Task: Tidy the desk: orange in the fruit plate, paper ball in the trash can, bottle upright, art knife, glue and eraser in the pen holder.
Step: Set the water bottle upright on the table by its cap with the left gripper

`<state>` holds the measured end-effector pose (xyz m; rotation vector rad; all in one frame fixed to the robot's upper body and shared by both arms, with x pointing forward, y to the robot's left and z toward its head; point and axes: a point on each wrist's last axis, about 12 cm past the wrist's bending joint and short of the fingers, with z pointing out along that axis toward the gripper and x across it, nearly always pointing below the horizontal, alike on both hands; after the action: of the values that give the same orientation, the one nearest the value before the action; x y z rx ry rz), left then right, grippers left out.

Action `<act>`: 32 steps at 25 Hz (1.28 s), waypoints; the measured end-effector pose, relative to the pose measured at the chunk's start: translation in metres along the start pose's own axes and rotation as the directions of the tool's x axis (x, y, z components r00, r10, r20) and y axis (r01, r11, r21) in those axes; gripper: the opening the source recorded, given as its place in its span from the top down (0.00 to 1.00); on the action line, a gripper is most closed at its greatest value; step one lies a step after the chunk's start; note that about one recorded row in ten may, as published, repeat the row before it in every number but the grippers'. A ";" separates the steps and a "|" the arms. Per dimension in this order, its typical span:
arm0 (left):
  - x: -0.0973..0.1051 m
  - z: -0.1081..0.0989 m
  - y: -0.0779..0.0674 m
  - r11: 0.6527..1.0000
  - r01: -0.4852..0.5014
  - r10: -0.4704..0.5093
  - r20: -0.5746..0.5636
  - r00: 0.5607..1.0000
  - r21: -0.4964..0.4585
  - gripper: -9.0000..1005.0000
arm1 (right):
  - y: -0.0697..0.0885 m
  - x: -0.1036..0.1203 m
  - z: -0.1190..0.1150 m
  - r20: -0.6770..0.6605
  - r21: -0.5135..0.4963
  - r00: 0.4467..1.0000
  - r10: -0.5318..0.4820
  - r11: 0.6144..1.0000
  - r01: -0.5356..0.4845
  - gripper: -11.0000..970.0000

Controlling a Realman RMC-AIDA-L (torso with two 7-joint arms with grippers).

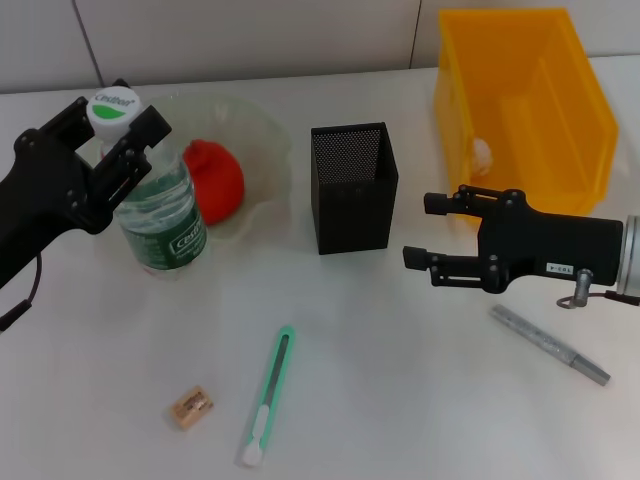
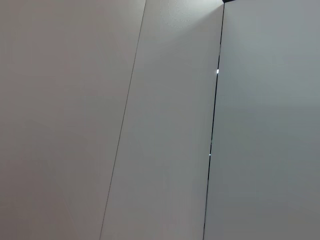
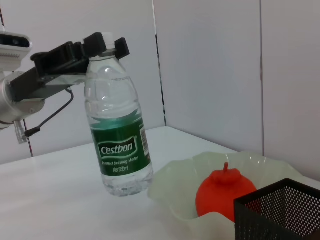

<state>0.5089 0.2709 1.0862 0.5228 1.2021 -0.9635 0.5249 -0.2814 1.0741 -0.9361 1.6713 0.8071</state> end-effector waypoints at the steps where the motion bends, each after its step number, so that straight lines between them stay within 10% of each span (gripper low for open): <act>1: 0.001 -0.001 -0.001 1.000 -0.003 0.003 -0.001 1.000 -0.002 0.55 | 0.000 0.000 0.000 -0.003 0.000 1.000 0.002 1.000 -0.002 0.21; 32: 0.022 -0.023 -0.005 0.990 -0.023 0.013 -0.072 0.997 -0.142 0.55 | 0.001 -0.001 0.012 -0.036 -0.028 0.999 -0.001 1.000 0.000 0.21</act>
<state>0.4936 0.2787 1.0587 0.4559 1.3175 -0.8424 0.5295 -0.2702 1.0718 -0.9750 1.6947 0.8195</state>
